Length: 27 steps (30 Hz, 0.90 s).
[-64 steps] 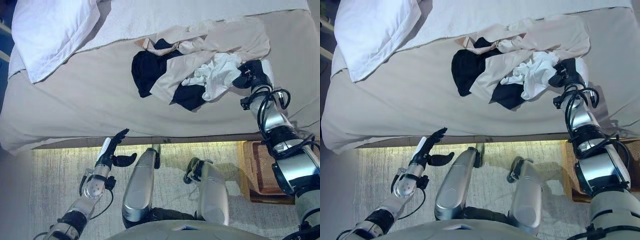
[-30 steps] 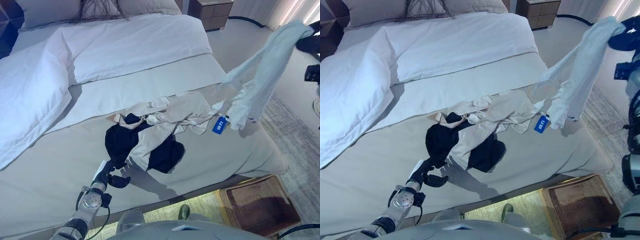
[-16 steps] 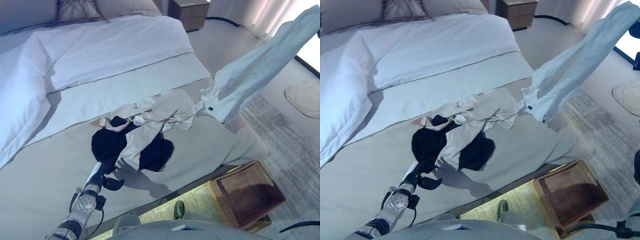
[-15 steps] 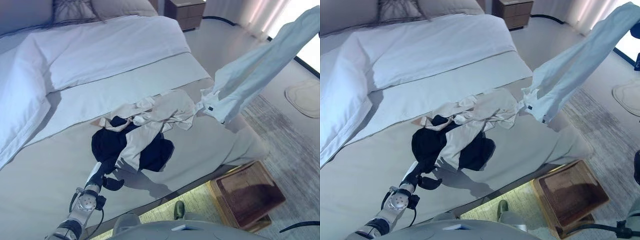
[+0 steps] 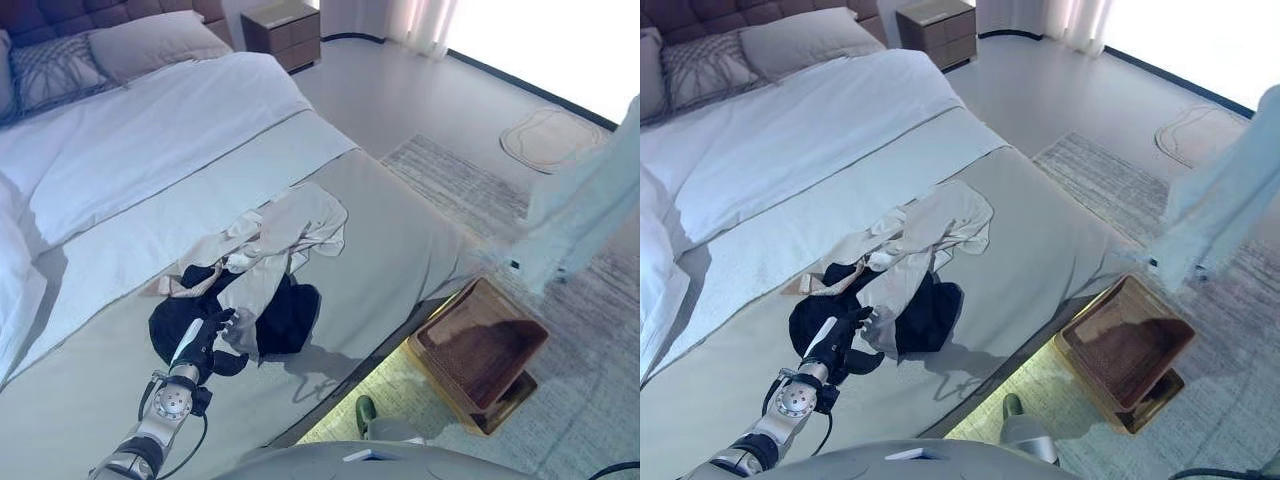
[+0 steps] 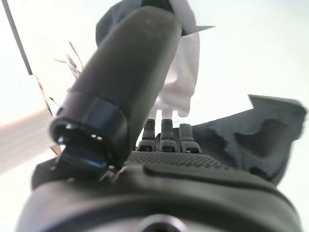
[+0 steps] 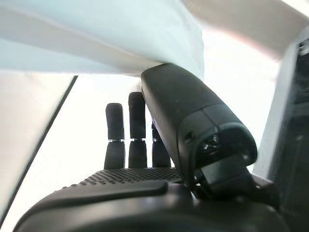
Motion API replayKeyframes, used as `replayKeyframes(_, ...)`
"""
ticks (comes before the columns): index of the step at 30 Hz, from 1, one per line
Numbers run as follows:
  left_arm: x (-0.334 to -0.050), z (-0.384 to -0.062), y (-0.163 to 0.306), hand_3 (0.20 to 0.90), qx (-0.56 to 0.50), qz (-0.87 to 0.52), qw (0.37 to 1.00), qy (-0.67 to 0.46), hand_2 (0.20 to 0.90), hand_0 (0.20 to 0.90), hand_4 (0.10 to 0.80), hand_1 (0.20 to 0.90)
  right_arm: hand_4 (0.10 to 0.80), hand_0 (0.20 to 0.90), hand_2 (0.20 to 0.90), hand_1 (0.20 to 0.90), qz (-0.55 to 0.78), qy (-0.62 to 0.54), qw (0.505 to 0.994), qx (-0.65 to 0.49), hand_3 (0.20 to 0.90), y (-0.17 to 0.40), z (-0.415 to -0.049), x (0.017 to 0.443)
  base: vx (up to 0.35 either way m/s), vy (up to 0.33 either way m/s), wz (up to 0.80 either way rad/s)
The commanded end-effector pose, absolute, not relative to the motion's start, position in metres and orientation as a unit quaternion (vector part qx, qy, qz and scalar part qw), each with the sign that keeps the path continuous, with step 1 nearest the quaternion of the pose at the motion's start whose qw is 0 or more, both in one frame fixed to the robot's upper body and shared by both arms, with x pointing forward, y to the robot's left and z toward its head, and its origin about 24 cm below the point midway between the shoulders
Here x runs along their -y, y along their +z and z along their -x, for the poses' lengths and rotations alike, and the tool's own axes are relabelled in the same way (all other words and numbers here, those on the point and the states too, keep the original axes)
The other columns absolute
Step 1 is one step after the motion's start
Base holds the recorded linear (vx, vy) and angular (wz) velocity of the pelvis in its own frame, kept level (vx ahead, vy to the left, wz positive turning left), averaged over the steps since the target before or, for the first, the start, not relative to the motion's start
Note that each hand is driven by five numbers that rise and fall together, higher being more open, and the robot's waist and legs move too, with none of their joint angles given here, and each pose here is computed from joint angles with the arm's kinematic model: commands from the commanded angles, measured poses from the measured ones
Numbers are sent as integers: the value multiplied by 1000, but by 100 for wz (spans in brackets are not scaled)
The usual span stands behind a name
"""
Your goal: Pick up the clothes from the bed and place them into the basket
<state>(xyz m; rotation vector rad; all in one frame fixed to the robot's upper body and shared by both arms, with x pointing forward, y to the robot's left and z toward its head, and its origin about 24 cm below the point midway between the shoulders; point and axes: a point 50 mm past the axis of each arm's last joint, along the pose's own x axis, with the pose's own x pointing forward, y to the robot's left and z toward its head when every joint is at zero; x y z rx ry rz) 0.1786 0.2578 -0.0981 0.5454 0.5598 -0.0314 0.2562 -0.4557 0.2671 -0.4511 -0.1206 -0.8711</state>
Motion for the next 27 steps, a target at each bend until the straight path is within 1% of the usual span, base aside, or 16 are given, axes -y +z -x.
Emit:
replayKeyframes(1,-277,-200,-73,900,-206,-284,936,14,900,900,800,900,100,300,300,300,248,-430,846,198,200,342,-225,453,7,-38,-14)
replayKeyframes(9,-274,-203,-72,900,-199,-284,938,5,900,900,800,900,100,300,300,300,248,-406,864,162,200,317,-225,459,4,-37,-11)
replayKeyframes(14,-270,-209,-70,900,-190,-286,939,2,900,900,800,900,100,300,300,300,248,-385,881,113,200,286,-229,462,0,-6,0)
replayKeyframes(20,-272,-212,-67,900,-191,-289,938,-1,900,900,800,900,100,300,300,300,227,-381,894,67,200,250,-229,466,-13,-14,0)
replayKeyframes(27,-272,-215,-66,900,-195,-288,938,-1,900,900,800,900,100,300,300,300,217,-356,908,32,200,221,-236,461,-23,-15,0)
